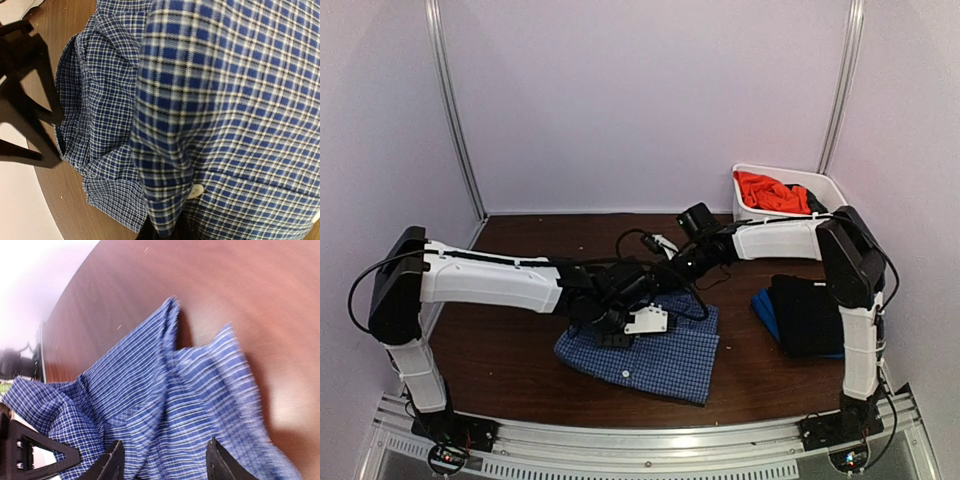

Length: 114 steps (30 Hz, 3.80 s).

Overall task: Fold and stack the mixed laundry pile
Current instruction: Fold the 2/3-rectangle-folded shirt at the center of the board.

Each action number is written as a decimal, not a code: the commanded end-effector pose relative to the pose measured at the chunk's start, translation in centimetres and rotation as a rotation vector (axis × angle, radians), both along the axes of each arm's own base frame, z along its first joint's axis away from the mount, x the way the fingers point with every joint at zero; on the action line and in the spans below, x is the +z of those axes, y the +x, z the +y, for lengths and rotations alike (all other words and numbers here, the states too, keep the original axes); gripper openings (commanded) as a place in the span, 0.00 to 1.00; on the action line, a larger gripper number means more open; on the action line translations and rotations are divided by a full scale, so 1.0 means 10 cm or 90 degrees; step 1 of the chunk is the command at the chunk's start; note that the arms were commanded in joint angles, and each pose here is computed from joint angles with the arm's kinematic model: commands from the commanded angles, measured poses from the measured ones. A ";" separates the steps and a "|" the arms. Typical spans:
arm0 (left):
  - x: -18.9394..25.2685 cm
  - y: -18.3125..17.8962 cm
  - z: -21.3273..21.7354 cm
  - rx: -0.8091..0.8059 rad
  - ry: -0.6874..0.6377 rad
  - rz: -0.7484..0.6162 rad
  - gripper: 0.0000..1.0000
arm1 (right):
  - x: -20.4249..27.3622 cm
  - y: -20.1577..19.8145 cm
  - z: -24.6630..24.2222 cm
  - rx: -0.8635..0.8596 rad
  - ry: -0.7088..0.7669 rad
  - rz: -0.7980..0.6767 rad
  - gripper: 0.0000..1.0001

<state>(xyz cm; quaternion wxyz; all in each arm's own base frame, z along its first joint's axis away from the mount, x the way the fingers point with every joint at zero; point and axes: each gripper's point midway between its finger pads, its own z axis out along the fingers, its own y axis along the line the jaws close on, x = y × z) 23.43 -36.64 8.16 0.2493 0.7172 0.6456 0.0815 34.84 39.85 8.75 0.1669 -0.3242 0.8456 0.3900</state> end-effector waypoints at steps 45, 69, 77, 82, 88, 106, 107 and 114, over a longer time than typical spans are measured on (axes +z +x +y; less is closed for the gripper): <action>-0.48 -0.99 0.19 0.102 -0.221 0.355 0.58 | -0.34 0.72 -0.43 -0.118 -0.128 -0.099 0.39; 0.09 -0.50 -0.10 0.060 -0.209 0.242 0.58 | -0.09 0.02 -0.04 0.043 -0.005 -0.008 0.35; -0.11 -0.64 -0.08 0.043 -0.189 0.301 0.60 | -0.39 -0.09 0.03 0.061 -0.018 0.037 0.27; -0.18 -0.71 -0.07 0.035 -0.182 0.326 0.50 | -0.61 -0.12 0.02 0.066 -0.035 0.059 0.15; -0.15 -0.70 -0.08 0.032 -0.183 0.323 0.27 | -0.74 -0.12 -0.01 0.061 -0.048 0.065 0.07; 0.02 -0.62 -0.19 0.011 -0.179 0.312 0.56 | -0.80 -0.10 -0.04 0.052 -0.068 0.055 0.05; -0.02 -0.64 -0.18 0.010 -0.176 0.320 0.57 | -0.80 -0.11 -0.04 0.053 -0.068 0.056 0.05; -0.40 -0.71 -0.12 0.020 -0.132 0.354 0.39 | -0.82 -0.12 -0.05 0.053 -0.069 0.059 0.04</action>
